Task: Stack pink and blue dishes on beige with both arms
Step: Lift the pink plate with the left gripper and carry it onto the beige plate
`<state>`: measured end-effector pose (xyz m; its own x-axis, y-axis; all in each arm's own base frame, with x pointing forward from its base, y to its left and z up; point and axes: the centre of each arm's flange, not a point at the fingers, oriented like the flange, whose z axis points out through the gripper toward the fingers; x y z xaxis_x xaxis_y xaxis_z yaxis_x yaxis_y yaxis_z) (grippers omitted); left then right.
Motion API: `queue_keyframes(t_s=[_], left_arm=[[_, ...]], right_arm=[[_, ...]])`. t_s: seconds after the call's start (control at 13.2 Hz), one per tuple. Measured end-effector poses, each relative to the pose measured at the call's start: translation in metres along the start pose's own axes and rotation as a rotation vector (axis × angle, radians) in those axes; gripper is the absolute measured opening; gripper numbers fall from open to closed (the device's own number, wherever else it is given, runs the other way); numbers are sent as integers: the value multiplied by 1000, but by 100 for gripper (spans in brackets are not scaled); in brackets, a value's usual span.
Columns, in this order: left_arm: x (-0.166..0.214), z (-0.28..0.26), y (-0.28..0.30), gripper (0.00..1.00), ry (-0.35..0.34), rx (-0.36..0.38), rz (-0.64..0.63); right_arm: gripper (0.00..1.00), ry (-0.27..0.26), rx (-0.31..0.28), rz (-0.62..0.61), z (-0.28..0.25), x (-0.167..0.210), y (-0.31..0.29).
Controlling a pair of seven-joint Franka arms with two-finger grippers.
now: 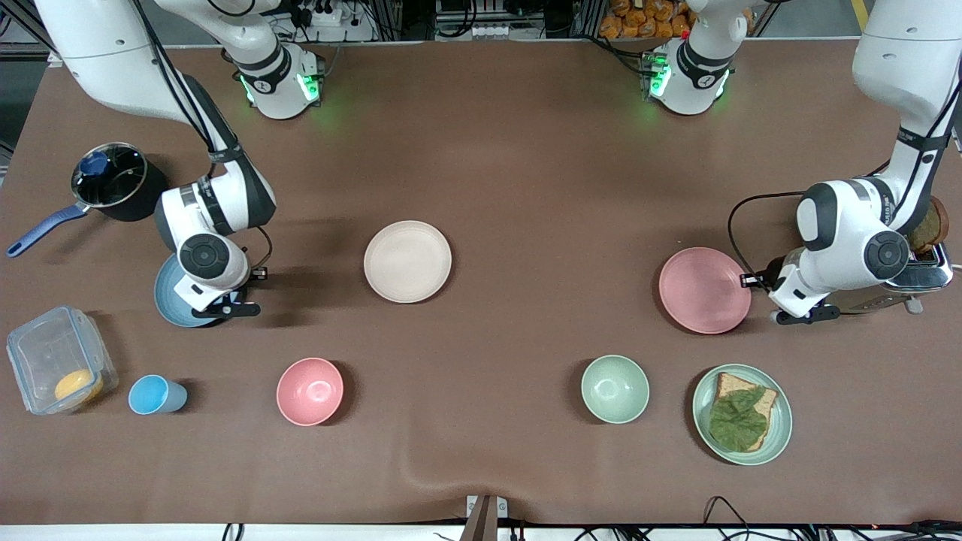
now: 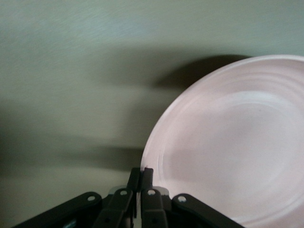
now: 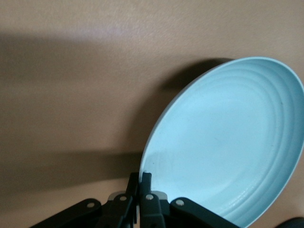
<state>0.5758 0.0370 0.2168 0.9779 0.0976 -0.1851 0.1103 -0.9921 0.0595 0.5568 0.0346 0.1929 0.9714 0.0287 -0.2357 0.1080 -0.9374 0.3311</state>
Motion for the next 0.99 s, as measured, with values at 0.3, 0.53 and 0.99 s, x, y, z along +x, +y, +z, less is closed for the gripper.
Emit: queue_keyframes(t_s=[0.3, 0.53, 0.99], left_arm=[[2, -108, 61, 4, -49, -75, 56], [-2, -180, 123, 4, -16, -97, 111], [-68, -163, 350, 4, -37, -126, 133]], right_arm=[[4, 2, -6, 13, -17, 8, 4], [4, -54, -30, 47, -59, 18, 12], [4, -126, 53, 127, -156, 26, 36]])
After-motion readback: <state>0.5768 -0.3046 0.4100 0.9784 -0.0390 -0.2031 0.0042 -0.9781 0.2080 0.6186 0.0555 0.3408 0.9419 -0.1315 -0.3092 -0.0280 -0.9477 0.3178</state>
